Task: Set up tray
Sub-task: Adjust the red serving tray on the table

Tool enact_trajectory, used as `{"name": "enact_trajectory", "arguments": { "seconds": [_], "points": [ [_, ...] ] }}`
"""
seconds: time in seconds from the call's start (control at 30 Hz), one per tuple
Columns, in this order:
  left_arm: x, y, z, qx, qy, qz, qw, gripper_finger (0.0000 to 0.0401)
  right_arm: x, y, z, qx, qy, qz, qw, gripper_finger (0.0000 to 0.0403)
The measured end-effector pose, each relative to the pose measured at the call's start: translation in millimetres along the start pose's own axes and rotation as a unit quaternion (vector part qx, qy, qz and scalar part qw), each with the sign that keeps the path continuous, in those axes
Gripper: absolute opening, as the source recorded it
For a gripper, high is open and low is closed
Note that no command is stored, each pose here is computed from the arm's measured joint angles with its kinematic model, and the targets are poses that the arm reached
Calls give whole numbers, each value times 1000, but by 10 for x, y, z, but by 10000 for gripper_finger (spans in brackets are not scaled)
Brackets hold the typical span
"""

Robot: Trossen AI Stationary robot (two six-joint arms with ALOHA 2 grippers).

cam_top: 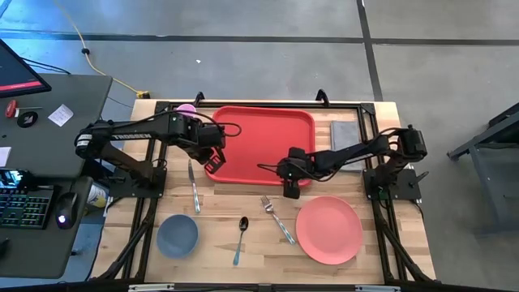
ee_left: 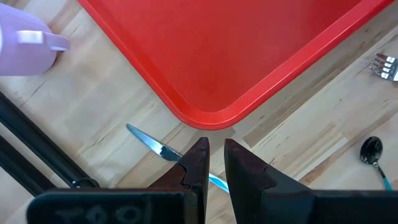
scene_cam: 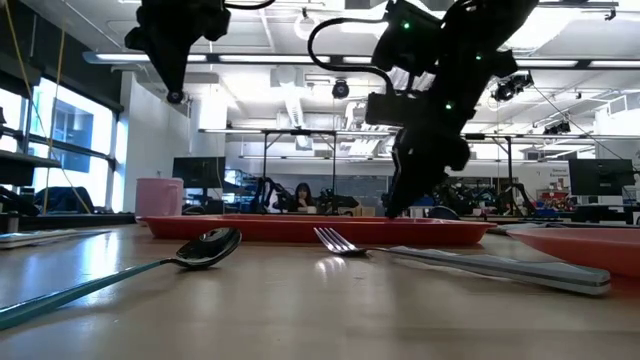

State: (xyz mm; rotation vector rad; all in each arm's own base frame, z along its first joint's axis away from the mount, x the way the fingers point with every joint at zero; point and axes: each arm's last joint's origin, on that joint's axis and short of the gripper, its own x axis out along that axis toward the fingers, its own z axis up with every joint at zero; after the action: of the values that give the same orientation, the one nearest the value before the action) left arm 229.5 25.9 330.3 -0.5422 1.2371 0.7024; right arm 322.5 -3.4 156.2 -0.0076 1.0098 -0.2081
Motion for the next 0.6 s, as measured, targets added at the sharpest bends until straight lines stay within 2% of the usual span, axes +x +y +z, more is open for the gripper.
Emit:
{"name": "enact_trajectory", "arguments": {
  "seconds": [0.13, 0.27, 0.43, 0.6],
  "points": [
    [0, -5, -2, -6, 5, -8, 1000, 85, 9, 11, 22, -1, -9, 37, 999, 254],
    [0, -6, -2, -17, 6, -8, 1000, 85, 9, 52, 16, -17, -8, 41, 999, 254],
    [0, -7, -3, -19, 8, -10, 1000, 85, 160, 82, -38, -27, 12, 50, 998, 254],
    [1, -9, -11, -22, 18, -17, 999, 85, 222, 64, -63, -24, 19, 18, 999, 254]
  ]
}}
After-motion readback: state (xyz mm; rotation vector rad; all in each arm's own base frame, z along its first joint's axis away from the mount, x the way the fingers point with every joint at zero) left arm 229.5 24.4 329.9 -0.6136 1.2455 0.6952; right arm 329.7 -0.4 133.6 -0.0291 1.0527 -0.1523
